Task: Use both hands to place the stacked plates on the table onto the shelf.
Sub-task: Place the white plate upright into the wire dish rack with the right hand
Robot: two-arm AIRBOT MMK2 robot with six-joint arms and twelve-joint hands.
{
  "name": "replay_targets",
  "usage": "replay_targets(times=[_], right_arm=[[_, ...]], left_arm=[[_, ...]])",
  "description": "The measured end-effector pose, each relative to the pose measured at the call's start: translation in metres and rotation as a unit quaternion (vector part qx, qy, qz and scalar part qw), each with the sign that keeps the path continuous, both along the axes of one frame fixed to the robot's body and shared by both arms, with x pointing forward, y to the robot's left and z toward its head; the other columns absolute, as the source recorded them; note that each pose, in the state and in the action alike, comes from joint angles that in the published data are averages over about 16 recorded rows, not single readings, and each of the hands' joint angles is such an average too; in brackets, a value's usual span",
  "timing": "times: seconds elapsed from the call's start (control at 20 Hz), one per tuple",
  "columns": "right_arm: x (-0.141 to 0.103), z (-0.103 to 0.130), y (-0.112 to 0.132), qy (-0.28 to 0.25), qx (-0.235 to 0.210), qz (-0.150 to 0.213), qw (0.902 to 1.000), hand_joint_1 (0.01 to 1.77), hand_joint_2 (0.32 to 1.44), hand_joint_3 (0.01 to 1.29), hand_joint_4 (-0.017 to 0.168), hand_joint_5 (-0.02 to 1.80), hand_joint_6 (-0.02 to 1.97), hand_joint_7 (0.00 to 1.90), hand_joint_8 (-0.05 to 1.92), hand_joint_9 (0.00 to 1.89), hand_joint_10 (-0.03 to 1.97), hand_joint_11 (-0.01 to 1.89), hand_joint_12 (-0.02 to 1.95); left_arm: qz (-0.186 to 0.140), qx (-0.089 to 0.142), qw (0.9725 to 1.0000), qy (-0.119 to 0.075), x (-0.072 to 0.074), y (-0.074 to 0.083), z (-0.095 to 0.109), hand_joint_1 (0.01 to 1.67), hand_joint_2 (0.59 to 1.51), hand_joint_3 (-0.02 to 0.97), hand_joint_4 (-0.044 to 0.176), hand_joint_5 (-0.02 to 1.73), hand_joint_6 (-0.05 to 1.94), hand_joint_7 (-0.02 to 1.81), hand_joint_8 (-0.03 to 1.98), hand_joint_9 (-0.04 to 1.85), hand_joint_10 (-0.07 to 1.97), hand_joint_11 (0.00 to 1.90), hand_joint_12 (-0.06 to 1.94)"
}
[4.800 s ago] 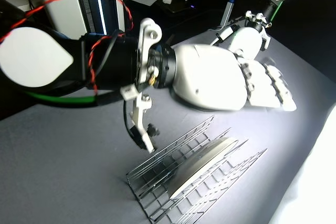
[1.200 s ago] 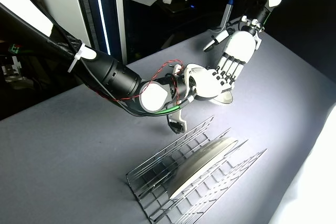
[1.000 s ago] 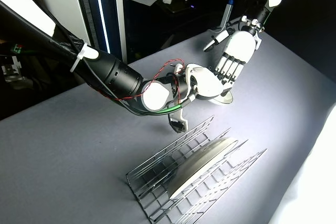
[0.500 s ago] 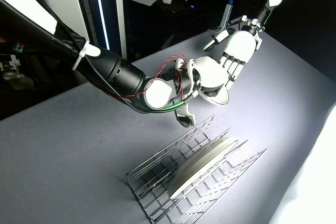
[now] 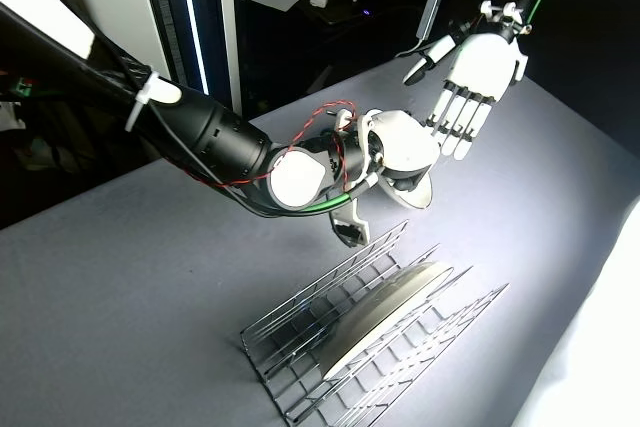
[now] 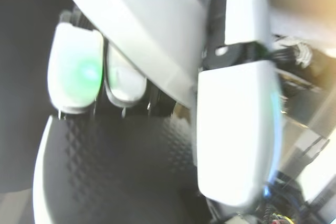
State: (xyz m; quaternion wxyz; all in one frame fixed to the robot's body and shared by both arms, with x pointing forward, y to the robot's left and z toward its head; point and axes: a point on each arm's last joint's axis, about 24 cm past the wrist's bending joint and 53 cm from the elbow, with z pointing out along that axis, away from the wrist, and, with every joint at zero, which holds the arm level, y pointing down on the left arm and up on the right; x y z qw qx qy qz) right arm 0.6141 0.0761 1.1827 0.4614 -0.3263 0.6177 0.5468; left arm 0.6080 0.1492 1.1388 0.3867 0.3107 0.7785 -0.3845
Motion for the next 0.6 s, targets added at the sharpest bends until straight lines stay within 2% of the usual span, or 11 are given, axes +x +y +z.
replay_targets(times=[0.3,0.6], right_arm=[[-0.003,0.024,-0.013,-0.003,0.015,-0.011,0.9998,1.24,0.83,0.01,-0.010,1.14,0.22,1.25,1.02,1.51,1.94,1.53,1.90],[-0.004,0.049,-0.026,0.000,0.036,-0.025,0.9990,1.22,0.84,0.01,-0.009,1.19,0.26,1.26,0.96,1.44,1.83,1.44,1.89]], left_arm=[[0.018,-0.020,0.9991,-0.033,0.008,0.013,0.034,0.01,1.174,0.015,0.001,0.02,0.01,0.03,0.01,0.02,-0.06,0.01,0.01],[0.032,-0.029,0.9978,-0.051,0.012,0.027,0.052,0.01,1.169,0.015,-0.001,0.02,0.01,0.03,0.01,0.02,-0.06,0.02,0.01]])
